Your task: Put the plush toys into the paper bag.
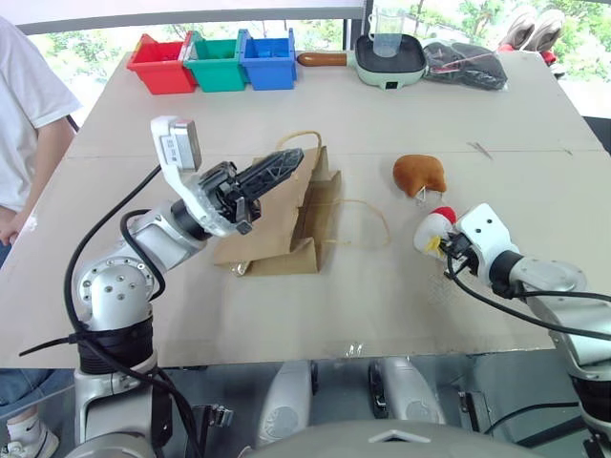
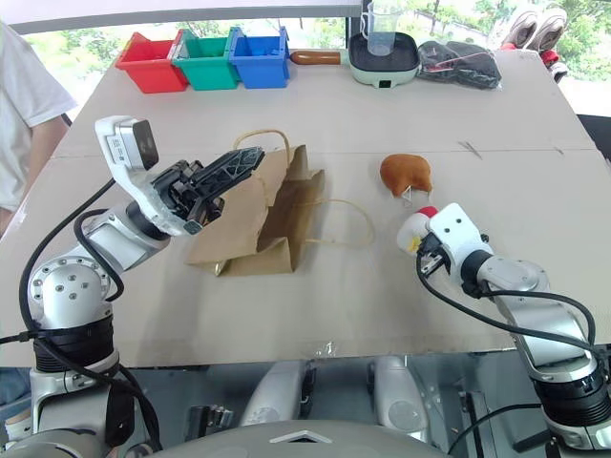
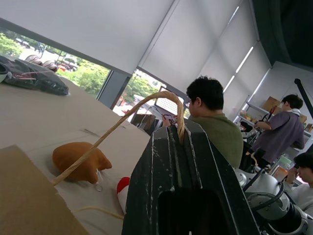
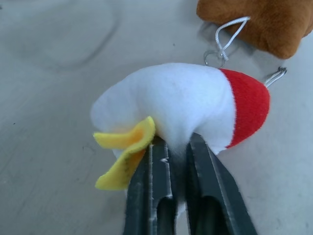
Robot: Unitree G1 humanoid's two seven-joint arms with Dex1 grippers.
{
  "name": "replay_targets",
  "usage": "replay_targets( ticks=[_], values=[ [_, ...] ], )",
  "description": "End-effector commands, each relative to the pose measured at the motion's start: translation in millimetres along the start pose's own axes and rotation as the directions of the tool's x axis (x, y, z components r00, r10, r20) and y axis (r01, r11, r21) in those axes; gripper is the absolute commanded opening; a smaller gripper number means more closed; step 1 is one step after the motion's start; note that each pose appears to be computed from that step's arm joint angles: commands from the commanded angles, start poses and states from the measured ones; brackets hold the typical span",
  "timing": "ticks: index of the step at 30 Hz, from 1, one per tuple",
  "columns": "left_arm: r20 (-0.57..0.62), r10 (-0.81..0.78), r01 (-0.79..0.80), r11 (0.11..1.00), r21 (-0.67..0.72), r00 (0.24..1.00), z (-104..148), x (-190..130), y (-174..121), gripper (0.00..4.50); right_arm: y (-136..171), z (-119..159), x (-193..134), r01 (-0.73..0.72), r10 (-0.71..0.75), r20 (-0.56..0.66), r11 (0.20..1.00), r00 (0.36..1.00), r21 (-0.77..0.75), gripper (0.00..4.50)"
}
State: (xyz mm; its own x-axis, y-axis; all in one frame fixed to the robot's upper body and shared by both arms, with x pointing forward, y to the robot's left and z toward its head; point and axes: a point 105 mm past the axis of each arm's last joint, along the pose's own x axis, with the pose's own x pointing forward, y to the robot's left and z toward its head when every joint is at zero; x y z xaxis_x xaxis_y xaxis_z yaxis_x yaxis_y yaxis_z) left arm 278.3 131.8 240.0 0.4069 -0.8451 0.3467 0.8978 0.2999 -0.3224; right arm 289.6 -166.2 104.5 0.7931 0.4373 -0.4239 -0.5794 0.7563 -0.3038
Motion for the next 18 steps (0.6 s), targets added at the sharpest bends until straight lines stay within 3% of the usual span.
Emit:
replay_targets(
  ticks=[1,5,8,10,13,18],
  values=[
    [-0.002,-0.040,0.040,0.998,0.046,0.999,8,1,-11,0.00,12,47,-11,-0.104,0.122,0.263,0.991,0.957,-0.081,0.04],
    [-0.046,-0.067,0.069,0.996,0.054,0.997,3,2,-16,0.00,30,108,-17,-0.231,0.274,0.463,0.961,0.843,-0.148,0.04],
    [-0.060,-0.078,0.081,0.995,0.058,0.995,1,4,-16,0.00,38,134,-6,-0.301,0.359,0.491,0.933,0.794,-0.195,0.04],
    [-0.065,-0.085,0.090,0.994,0.066,0.994,0,7,-17,0.00,50,139,6,-0.363,0.446,0.445,0.894,0.776,-0.264,0.04],
    [-0.048,-0.098,0.102,0.991,0.090,0.994,6,13,-17,0.00,75,126,29,-0.482,0.603,0.287,0.783,0.744,-0.394,0.04],
    [-0.044,-0.107,0.112,0.988,0.107,0.993,10,17,-19,0.00,83,125,49,-0.521,0.653,0.251,0.736,0.715,-0.432,0.04]
  ],
)
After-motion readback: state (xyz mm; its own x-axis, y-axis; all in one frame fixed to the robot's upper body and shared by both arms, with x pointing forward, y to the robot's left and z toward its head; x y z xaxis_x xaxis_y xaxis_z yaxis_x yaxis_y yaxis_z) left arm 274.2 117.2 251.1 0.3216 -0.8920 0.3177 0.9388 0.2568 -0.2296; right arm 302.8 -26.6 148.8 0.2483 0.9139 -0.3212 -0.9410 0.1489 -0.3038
